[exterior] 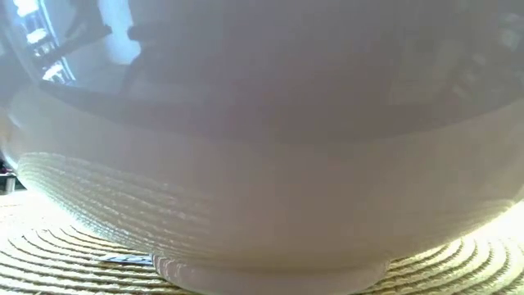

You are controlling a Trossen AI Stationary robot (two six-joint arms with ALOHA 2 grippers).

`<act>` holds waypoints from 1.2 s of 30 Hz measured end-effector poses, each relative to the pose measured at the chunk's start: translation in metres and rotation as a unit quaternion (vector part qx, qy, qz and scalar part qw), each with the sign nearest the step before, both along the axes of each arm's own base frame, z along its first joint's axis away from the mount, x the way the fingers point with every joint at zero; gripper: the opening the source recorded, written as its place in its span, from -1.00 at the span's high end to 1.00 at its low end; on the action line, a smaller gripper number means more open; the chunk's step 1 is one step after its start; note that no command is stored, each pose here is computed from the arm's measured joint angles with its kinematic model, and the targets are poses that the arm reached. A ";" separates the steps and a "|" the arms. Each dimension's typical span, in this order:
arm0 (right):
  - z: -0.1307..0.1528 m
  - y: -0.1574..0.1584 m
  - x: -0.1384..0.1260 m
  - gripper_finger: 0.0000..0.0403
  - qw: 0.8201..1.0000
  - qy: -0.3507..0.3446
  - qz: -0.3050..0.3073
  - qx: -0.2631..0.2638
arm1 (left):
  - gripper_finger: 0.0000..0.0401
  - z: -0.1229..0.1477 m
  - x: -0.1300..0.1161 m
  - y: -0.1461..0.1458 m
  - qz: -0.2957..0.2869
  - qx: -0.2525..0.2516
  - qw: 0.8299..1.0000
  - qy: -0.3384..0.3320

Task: Arrange a breakfast setting
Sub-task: Pour the cereal from the white cereal box into the white bowl

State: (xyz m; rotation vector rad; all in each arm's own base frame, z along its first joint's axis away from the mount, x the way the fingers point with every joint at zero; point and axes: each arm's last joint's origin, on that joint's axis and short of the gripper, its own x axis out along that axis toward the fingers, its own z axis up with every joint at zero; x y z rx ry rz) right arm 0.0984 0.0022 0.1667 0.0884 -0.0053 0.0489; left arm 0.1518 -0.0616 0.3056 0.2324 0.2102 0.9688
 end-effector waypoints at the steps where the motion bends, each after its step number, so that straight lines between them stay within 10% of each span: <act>1: 0.000 0.000 0.000 1.00 1.000 0.000 0.000 0.000 | 0.76 -0.005 0.000 0.001 0.006 0.003 1.000 -0.011; 36: 0.000 0.000 0.000 1.00 1.000 0.000 0.003 0.000 | 0.76 -0.133 0.001 0.052 0.165 -0.023 0.978 -0.128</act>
